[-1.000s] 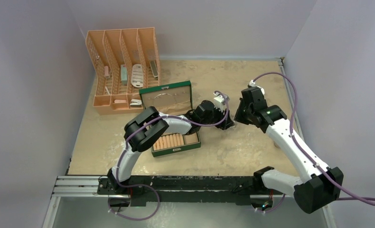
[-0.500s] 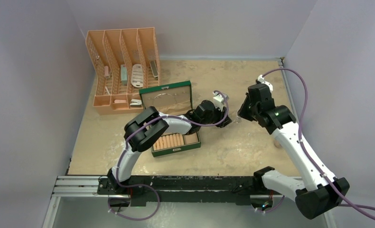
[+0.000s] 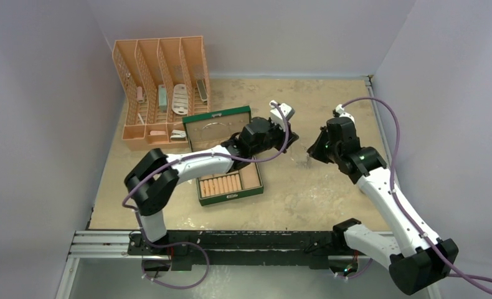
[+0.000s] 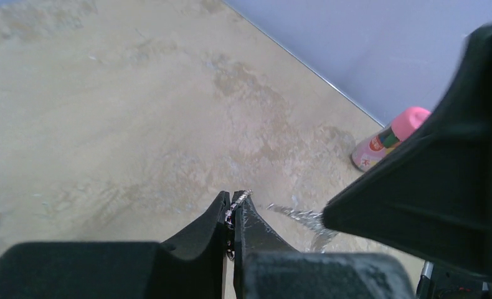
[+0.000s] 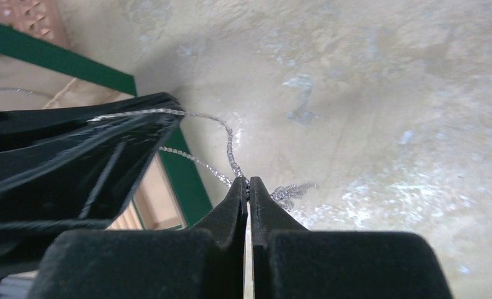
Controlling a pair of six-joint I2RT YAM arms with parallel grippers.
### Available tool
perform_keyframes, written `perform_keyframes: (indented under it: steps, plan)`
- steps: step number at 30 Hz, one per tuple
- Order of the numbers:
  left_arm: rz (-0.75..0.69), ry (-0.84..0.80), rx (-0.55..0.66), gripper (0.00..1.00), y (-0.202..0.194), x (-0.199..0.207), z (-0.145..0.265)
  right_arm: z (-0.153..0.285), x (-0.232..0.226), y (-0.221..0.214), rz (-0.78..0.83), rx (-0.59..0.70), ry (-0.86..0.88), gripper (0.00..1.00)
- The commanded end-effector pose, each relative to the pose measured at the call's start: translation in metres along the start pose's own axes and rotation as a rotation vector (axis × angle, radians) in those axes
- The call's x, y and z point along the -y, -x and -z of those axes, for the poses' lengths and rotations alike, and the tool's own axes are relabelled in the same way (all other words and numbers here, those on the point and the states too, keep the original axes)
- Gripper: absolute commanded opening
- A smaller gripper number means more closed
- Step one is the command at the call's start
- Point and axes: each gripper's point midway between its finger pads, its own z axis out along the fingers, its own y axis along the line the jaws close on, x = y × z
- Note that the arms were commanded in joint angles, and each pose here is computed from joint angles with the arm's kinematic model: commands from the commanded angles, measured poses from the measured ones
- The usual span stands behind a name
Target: Organize the mixed jewelry
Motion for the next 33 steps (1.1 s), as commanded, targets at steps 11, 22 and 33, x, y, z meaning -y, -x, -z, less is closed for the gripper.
perform_keyframes:
  steps: [11,22,33]
  plan:
    - [-0.337,0.100,-0.069,0.00,0.098,-0.001,0.082,-0.002,-0.112,0.036,-0.022,0.156,0.592,0.01]
    - [-0.421,0.086,-0.057,0.00,0.142,-0.016,0.114,0.003,-0.147,0.033,0.159,0.217,0.811,0.17]
    - [-0.437,0.014,-0.114,0.00,0.145,-0.034,0.146,0.024,-0.157,0.032,0.383,0.353,0.870,0.55]
